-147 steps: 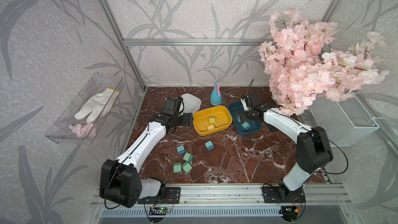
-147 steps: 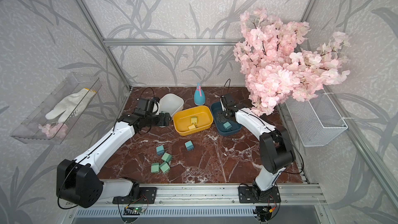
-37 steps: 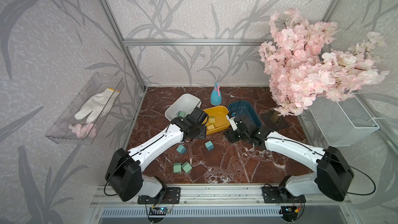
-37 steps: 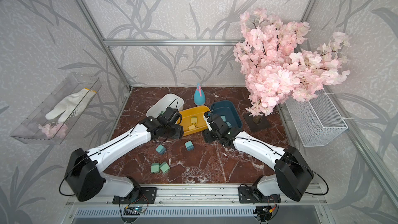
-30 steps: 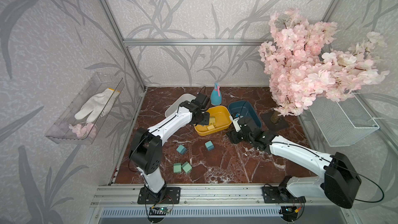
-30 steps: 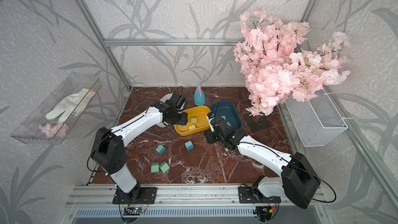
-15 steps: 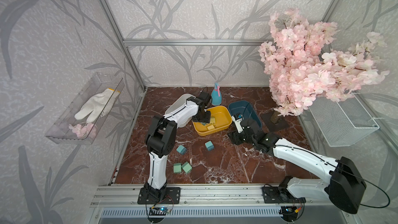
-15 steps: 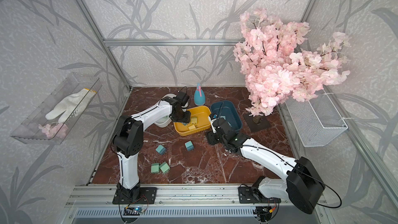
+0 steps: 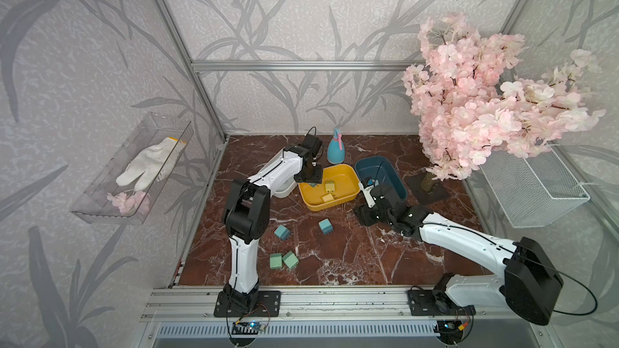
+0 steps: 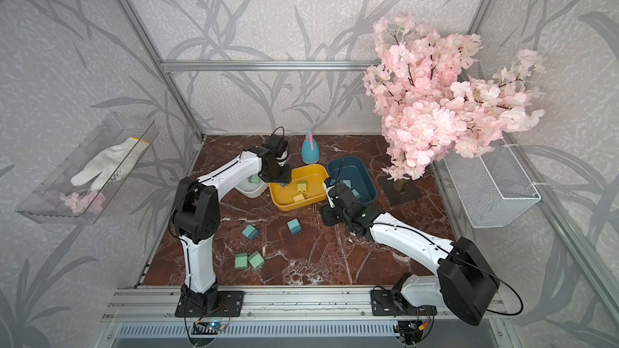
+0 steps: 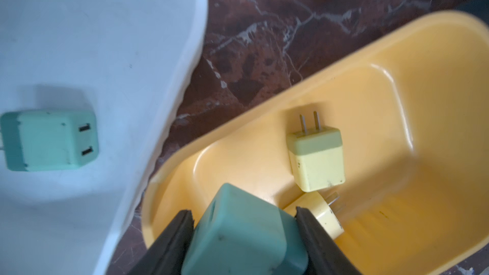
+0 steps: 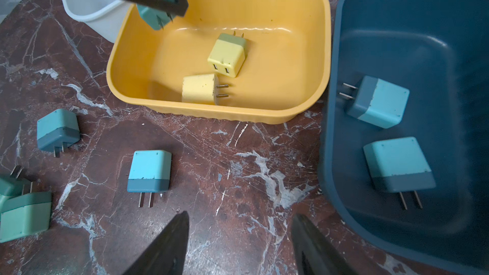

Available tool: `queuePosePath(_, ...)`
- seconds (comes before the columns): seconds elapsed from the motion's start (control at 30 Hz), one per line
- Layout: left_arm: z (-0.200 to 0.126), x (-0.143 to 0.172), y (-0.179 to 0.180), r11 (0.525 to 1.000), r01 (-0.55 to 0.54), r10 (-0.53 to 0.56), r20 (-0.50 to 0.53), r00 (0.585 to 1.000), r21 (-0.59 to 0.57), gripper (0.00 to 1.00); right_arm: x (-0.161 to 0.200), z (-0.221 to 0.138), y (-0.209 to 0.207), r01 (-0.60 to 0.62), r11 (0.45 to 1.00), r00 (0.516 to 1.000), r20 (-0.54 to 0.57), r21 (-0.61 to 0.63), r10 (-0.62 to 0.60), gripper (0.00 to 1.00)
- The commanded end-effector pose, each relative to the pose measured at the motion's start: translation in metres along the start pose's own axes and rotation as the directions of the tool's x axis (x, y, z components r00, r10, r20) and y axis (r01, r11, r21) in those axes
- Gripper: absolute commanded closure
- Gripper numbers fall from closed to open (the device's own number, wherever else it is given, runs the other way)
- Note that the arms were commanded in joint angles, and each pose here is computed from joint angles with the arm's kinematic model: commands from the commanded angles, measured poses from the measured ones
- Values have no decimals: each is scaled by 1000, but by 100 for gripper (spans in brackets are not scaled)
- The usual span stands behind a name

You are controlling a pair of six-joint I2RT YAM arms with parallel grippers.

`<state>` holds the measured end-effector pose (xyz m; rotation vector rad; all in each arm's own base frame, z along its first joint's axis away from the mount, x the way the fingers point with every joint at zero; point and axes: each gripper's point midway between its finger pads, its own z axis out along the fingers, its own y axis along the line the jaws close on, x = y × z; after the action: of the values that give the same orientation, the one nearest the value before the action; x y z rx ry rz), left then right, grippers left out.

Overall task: Place the plugs by color into the storage box
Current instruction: Place the plug in the storage box.

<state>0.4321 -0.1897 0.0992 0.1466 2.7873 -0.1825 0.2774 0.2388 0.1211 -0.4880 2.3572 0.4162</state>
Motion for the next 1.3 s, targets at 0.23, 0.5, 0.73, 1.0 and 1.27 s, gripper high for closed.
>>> queuePosePath(0.23,-27,-31,41,995,50,-44,79,996,-80,42,-12,3,10,-14,999,1000,16,-33,15,34)
queuePosePath(0.5,-12,-48,103,973,193,-182,96,979,-124,42,-11,10,16,-3,998,1000,-6,-58,3,34)
queuePosePath(0.73,14,-55,121,965,247,-243,58,968,-88,40,-19,13,26,-18,997,1000,-26,-75,16,35)
queuePosePath(1.0,23,-64,127,966,238,-233,55,971,-100,35,-20,9,34,-46,994,999,-14,-98,45,35)
queuePosePath(1.27,15,-73,124,966,251,-245,76,966,-70,24,-31,-6,44,4,996,1000,8,-84,-4,35)
